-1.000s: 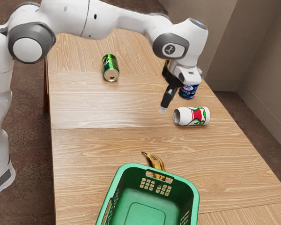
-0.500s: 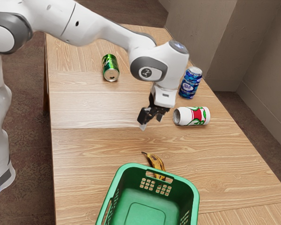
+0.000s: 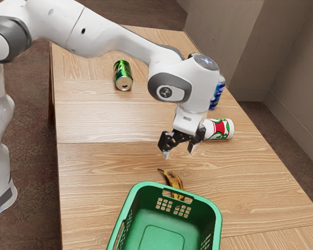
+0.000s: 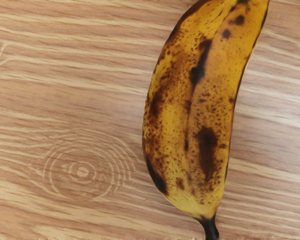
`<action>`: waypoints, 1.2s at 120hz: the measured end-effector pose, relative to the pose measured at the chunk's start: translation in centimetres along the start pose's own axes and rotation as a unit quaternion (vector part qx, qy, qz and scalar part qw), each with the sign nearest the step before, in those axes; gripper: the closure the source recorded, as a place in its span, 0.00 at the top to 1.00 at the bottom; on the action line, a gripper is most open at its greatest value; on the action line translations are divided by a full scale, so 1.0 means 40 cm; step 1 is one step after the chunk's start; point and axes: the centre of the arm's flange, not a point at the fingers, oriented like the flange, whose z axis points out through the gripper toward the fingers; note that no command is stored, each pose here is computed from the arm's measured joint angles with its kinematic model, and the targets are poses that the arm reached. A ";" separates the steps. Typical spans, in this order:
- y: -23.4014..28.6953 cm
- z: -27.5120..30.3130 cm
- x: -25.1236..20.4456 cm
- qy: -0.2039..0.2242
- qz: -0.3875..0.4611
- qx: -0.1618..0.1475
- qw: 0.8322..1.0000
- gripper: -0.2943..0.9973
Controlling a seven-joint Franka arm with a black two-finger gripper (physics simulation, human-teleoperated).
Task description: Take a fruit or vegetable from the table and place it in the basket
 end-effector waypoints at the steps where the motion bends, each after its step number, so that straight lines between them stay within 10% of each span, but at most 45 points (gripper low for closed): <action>1: 0.001 0.000 0.000 0.000 0.001 0.000 1.000 0.77; 144: 0.090 0.115 0.130 0.010 0.076 0.005 0.997 0.77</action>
